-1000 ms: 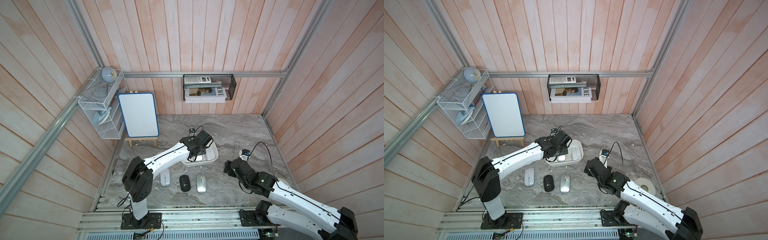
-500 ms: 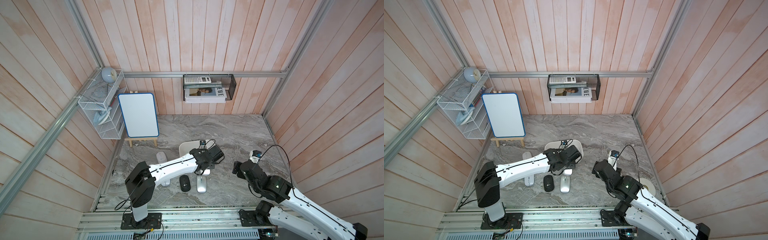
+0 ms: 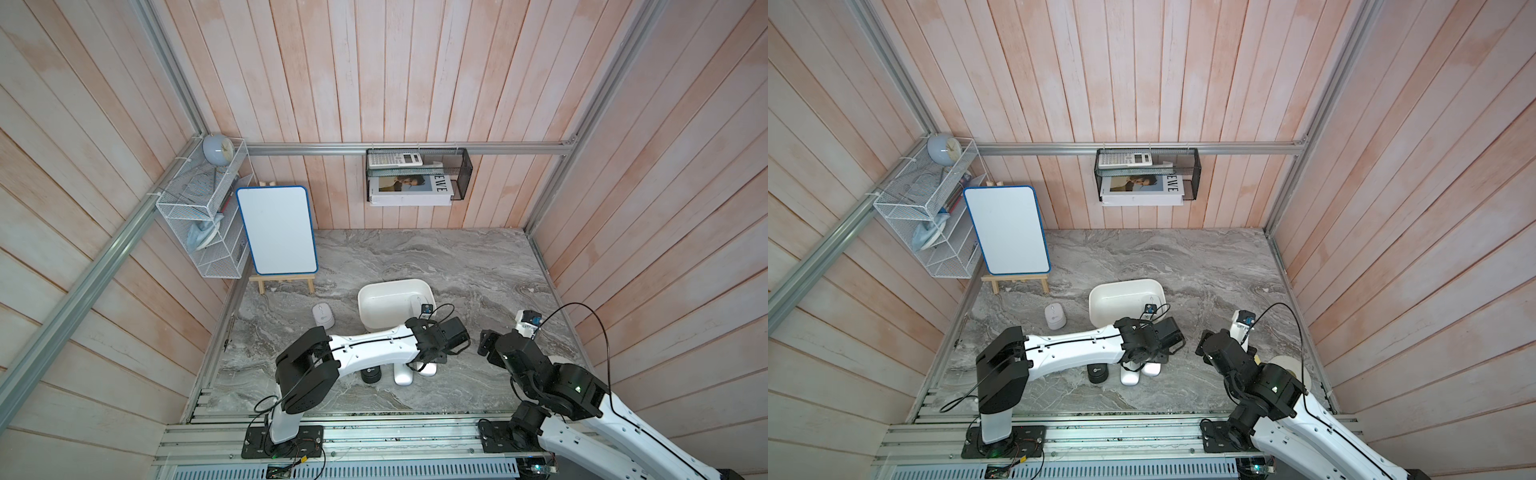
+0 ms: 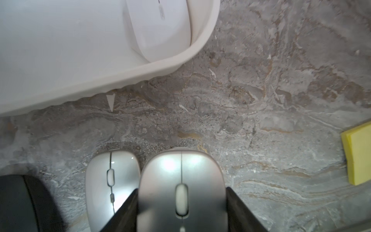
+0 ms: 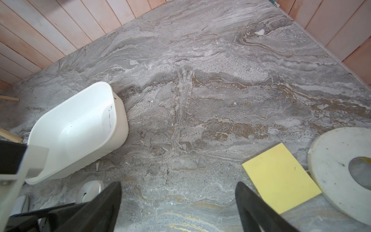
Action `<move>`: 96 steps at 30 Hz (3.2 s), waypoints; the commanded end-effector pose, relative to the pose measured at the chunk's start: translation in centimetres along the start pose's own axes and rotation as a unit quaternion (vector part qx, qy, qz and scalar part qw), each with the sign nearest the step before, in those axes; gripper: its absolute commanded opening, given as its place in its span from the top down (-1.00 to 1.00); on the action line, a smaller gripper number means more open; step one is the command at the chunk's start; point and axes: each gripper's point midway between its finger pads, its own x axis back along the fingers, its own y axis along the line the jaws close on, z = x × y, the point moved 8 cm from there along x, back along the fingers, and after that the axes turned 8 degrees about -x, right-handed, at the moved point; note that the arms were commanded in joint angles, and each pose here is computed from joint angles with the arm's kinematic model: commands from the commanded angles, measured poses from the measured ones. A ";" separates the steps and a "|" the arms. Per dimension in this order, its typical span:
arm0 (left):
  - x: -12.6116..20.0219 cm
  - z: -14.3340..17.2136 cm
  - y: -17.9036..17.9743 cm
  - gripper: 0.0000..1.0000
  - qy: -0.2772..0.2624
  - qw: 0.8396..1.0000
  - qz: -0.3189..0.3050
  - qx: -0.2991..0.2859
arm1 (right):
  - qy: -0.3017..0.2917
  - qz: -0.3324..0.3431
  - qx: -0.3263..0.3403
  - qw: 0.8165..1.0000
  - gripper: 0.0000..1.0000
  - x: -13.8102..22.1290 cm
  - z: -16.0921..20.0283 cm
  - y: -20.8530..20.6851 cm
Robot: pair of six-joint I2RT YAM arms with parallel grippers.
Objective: Take out the mouse from the storage box
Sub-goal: Place the mouse at the center of the board, then pick up the mouse from the storage box.
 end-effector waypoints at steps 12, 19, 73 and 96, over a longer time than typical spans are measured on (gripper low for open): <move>-3.7 -0.1 -2.8 -0.09 0.029 0.999 0.018 -0.003 | 0.002 0.026 0.003 1.000 -0.84 -0.4 0.8 -1.5; -5.0 -0.1 -2.5 -0.09 0.037 0.999 0.015 -0.001 | 0.000 0.029 0.010 1.000 -0.84 -0.5 0.6 -1.0; 7.5 -4.9 27.9 -0.99 -0.198 0.966 -0.101 0.133 | 0.145 0.036 0.127 0.981 -0.85 -10.4 0.1 15.7; 7.3 -2.1 29.3 -0.99 -0.275 0.941 -0.101 0.171 | 0.294 0.136 0.222 0.920 -0.78 -22.3 5.4 21.7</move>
